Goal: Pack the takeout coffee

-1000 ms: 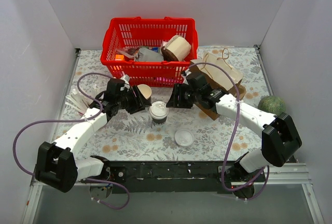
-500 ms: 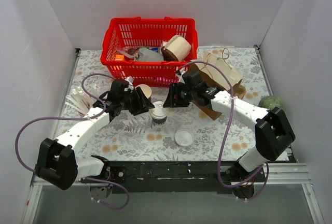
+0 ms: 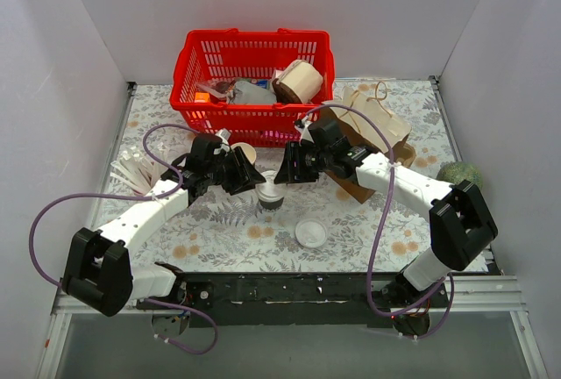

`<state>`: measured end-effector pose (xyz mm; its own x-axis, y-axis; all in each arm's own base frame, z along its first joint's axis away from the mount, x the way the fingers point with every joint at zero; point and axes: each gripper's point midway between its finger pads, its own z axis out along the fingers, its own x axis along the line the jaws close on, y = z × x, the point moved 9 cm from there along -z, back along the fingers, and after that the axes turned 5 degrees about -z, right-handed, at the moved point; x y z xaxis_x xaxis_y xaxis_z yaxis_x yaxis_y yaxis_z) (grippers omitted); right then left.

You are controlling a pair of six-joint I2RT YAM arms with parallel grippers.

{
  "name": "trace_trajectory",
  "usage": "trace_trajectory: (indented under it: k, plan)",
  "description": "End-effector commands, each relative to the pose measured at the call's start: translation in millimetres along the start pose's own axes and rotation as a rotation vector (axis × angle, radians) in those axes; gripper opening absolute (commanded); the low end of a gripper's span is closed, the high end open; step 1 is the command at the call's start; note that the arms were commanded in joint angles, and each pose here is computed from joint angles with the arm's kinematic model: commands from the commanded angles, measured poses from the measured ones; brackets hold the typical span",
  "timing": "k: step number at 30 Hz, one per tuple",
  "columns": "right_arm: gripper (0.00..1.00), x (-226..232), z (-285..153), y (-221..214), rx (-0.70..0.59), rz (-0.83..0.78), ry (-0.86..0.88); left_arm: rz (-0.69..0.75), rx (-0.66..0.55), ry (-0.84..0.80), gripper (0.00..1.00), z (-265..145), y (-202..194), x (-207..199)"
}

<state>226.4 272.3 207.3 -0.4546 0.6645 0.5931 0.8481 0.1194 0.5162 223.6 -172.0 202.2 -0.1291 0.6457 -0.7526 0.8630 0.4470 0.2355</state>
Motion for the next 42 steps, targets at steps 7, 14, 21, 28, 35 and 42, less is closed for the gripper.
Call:
trace_trajectory:
  k: [7,14,21,28,35,42]
  plan:
    - [0.54,19.2,-12.5,19.7,-0.086,-0.068,0.085,0.026,-0.011,-0.082,0.42,-11.1,0.6,-18.4]
    - [0.54,22.0,-16.2,21.9,-0.095,-0.073,0.088,0.032,-0.020,-0.089,0.42,-14.6,1.4,-22.0]
    - [0.55,26.2,-20.8,25.2,-0.096,-0.072,0.089,0.033,-0.029,-0.093,0.42,-16.0,2.5,-24.7]
    - [0.55,28.1,-26.0,25.9,-0.098,-0.066,0.076,0.036,-0.023,-0.098,0.42,-16.3,2.4,-26.9]
    - [0.55,29.0,-24.9,27.1,-0.089,-0.065,0.074,0.039,-0.041,-0.093,0.42,-20.4,3.6,-29.8]
    - [0.56,28.3,-14.8,24.1,-0.062,-0.053,0.075,0.030,-0.047,-0.022,0.41,-17.9,3.7,-21.7]
